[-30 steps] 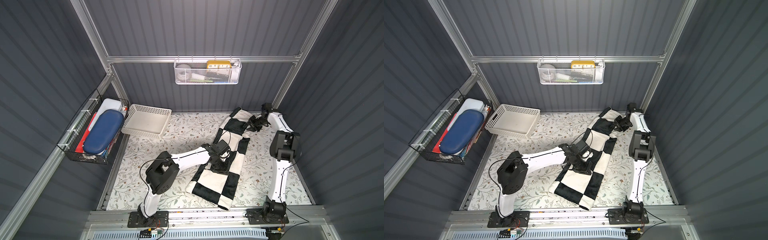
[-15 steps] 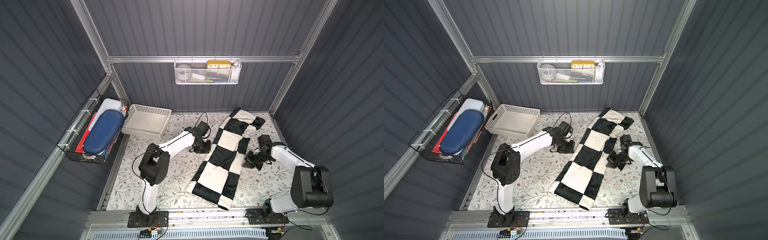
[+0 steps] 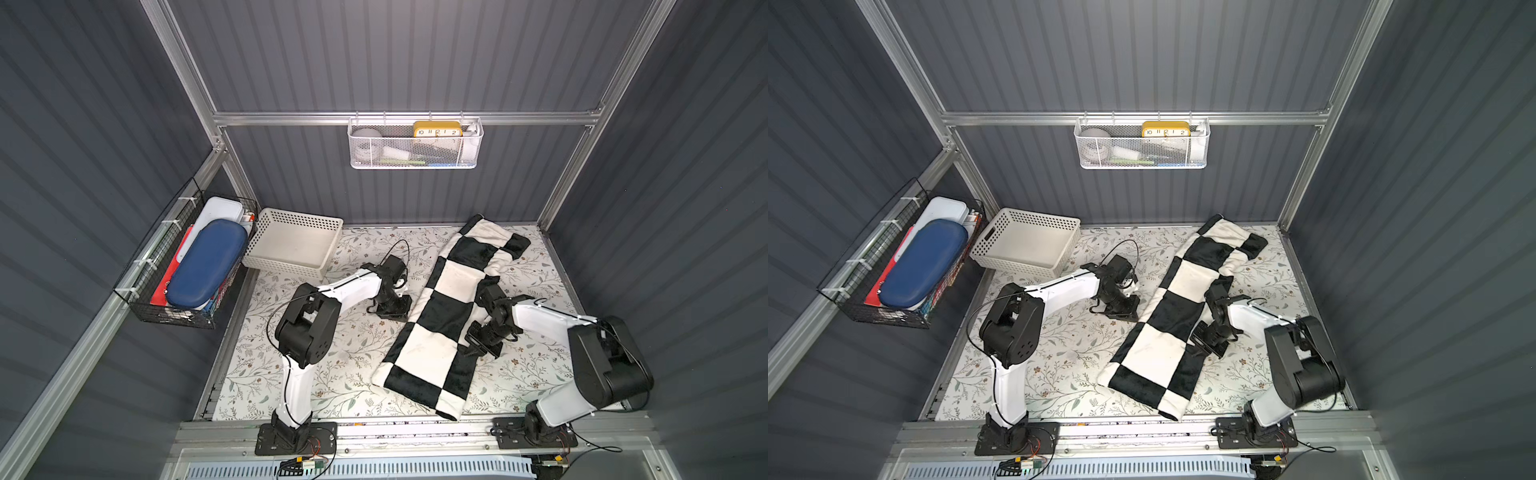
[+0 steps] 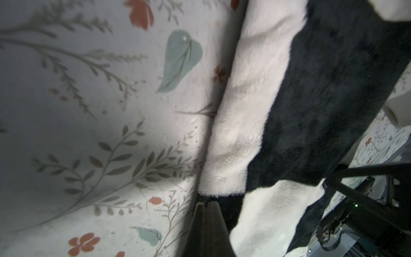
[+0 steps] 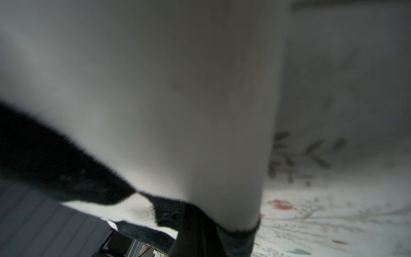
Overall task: Roll up the pillowcase
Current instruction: Adjust the pillowcase at the center of the board.
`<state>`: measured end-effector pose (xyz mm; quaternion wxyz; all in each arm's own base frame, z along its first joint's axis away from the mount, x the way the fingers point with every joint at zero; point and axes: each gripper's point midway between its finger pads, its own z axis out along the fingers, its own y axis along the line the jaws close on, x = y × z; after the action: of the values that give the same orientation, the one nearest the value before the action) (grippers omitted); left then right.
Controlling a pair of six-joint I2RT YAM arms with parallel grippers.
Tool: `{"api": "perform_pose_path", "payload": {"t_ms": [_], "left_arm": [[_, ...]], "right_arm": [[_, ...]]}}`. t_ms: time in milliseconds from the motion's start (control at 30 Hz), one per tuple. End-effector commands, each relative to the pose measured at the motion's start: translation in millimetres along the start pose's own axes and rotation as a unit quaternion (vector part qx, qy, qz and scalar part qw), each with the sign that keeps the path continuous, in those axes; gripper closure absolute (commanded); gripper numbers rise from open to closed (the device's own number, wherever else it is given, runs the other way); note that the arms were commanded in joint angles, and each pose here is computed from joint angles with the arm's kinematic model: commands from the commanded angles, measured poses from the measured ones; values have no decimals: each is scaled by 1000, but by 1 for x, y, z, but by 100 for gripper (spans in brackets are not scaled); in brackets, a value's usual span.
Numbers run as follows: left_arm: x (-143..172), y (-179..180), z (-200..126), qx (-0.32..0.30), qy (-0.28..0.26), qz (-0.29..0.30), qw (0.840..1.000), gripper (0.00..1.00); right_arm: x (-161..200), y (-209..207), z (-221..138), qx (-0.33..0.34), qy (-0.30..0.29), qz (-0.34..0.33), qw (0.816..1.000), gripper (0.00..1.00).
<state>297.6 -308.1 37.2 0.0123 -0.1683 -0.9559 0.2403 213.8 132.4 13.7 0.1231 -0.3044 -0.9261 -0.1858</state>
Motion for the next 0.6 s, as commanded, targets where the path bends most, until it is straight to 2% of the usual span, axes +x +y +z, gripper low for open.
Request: {"api": "perform_pose_path", "payload": {"t_ms": [0, 167, 333, 433, 500, 533, 567], "left_arm": [[2, -11, 1, 33, 2, 27, 999, 100], [-7, -26, 10, 80, 6, 38, 996, 100], [-31, -33, 17, 89, -2, 48, 995, 100], [-46, -37, 12, 81, -9, 58, 995, 100], [-53, -33, 3, 53, -26, 58, 997, 100], [-55, -31, -5, 40, -36, 58, 997, 100], [-55, -29, -13, 28, -48, 51, 997, 100]], "right_arm": [[-17, -10, -5, 47, -18, 9, 999, 100], [-55, -15, -19, 71, -30, 5, 997, 100], [-91, -6, -33, 75, -41, -13, 996, 100], [-85, 9, -46, 57, -36, -30, 997, 100], [-76, 12, -58, 51, -46, -33, 997, 100], [-69, 14, -65, 42, -51, -32, 997, 98], [-62, 15, -74, 34, -59, -33, 997, 92]]}}
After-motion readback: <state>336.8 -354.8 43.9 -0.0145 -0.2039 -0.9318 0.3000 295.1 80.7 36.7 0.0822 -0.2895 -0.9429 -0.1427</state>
